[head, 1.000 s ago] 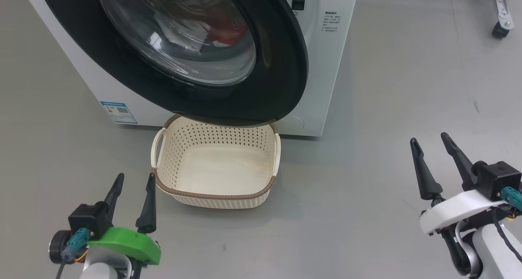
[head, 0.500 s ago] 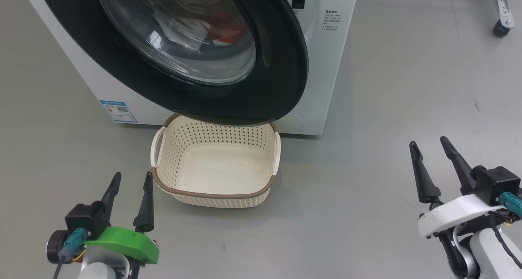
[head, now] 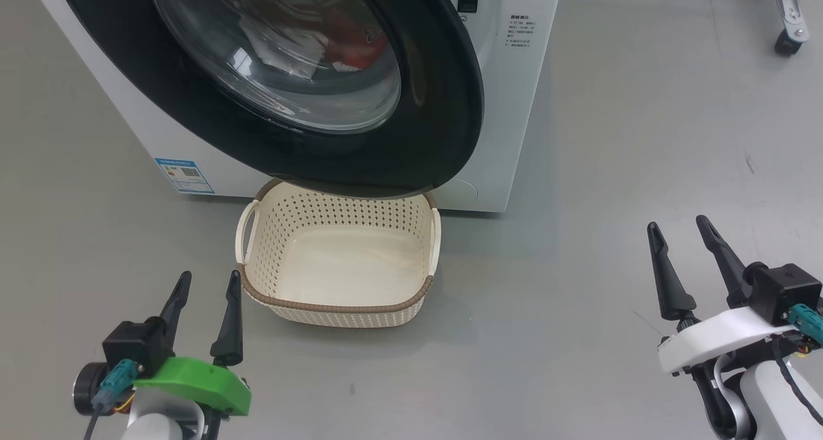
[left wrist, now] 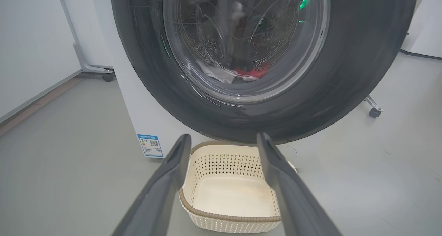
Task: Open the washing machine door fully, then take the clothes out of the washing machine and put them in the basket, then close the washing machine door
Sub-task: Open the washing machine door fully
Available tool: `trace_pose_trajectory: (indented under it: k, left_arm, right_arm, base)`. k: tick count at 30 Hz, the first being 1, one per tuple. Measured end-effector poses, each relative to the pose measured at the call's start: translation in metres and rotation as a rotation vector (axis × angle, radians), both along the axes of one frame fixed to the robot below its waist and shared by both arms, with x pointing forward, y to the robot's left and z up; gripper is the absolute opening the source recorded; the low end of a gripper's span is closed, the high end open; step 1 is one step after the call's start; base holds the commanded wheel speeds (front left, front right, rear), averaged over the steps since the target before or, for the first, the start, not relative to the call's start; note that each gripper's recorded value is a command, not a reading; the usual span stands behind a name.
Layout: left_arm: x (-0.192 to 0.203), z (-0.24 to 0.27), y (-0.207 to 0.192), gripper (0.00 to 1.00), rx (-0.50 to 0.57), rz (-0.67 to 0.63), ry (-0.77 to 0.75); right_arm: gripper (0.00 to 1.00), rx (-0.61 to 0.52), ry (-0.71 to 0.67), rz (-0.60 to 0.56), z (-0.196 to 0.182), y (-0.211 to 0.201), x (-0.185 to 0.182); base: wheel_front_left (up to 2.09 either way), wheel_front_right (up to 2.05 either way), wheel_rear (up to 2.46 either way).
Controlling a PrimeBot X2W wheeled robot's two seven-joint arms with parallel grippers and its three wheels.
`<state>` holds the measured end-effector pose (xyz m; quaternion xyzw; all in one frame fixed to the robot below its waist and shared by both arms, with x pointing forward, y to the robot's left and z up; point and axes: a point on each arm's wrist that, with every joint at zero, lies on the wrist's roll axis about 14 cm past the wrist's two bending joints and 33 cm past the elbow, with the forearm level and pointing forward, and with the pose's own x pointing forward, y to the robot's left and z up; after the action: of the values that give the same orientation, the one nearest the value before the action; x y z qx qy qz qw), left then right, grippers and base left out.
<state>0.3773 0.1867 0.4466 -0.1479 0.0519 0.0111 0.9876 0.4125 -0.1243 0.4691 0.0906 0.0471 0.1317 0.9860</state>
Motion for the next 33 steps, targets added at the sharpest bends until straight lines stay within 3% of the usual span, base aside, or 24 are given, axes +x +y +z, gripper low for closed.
trace_pose_trajectory:
  k: [22,23,24,26,27,33]
  left_arm:
    - [0.0002,-0.0002,-0.0009,1.00,0.000,-0.003,0.001]
    - [0.0003,-0.0005,-0.0009,1.00,0.000,-0.003,0.001]
    - [0.0004,-0.0007,-0.0009,1.00,0.000,-0.003,0.002]
    - [0.0005,-0.0013,-0.0010,1.00,0.000,-0.003,0.004]
    - [0.0005,-0.0017,-0.0012,1.00,0.000,-0.004,0.005]
    - [0.0013,-0.0048,-0.0024,1.00,0.000,-0.007,0.013]
  right_arm:
    - [1.00,0.006,-0.005,-0.010,0.0018,-0.0022,0.0003]
    - [0.94,0.006,-0.006,-0.010,0.0019,-0.0024,0.0005]
    - [0.49,0.008,-0.006,-0.011,0.0020,-0.0026,0.0008]
    - [0.28,0.018,-0.007,-0.015,0.0025,-0.0033,0.0014]
    - [0.00,0.024,-0.004,-0.019,0.0021,-0.0040,0.0018]
    - [0.00,0.166,0.010,-0.069,0.0075,-0.0080,0.0084]
  base:
    - [0.00,0.00,0.00]
    - [0.00,0.00,0.00]
    - [0.00,0.00,0.00]
    - [0.00,0.00,0.00]
    - [0.00,0.00,0.00]
    - [0.00,0.00,0.00]
